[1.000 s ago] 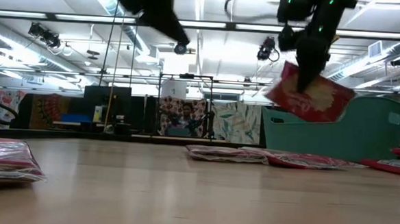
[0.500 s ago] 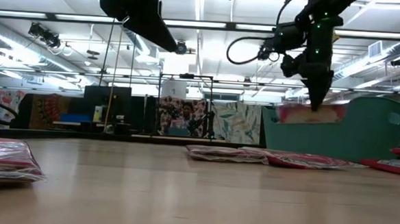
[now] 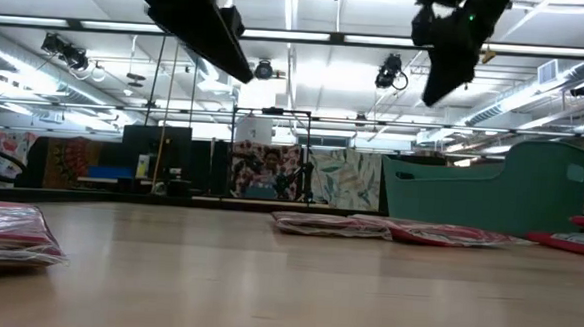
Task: Sort popcorn bags into baskets
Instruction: Put the red popcorn bag into the green bin
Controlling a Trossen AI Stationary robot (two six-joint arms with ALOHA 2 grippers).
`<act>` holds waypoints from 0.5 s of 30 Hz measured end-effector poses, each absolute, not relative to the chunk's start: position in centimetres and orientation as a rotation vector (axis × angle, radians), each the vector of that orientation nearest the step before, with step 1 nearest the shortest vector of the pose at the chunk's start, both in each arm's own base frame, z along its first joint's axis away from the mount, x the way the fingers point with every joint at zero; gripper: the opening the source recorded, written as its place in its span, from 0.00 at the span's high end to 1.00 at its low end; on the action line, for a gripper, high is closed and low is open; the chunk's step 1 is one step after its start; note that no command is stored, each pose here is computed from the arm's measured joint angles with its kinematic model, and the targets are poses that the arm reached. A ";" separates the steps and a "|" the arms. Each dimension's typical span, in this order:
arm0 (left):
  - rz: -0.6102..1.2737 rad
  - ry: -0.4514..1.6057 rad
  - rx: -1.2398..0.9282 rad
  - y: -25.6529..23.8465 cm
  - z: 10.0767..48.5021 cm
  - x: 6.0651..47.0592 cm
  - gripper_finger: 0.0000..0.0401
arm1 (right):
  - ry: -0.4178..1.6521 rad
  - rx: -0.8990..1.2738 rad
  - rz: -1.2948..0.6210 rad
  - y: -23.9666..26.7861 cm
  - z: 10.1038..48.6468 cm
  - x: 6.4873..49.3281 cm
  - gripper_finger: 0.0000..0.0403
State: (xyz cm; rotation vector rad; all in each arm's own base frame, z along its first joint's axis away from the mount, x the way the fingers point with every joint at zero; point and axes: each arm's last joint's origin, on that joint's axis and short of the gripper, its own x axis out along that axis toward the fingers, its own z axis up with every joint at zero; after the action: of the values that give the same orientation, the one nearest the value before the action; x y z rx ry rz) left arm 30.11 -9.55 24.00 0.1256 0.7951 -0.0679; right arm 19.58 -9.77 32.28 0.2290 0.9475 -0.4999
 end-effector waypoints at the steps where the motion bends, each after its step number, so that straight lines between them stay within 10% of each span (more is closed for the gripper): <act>1: -0.089 0.799 0.105 -9.8 24.0 30.0 0.65 | 0.902 0.213 -0.464 -9.1 32.2 19.8 0.58; 15: 0.108 0.849 0.344 -9.7 19.4 32.6 0.62 | 0.755 0.068 -0.206 -2.2 26.9 21.5 0.58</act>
State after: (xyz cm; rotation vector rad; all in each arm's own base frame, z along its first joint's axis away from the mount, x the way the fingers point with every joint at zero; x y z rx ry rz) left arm 32.58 -9.68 19.39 0.3442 0.8491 0.1082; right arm 21.49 -2.21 26.85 0.0684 0.7547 -0.2063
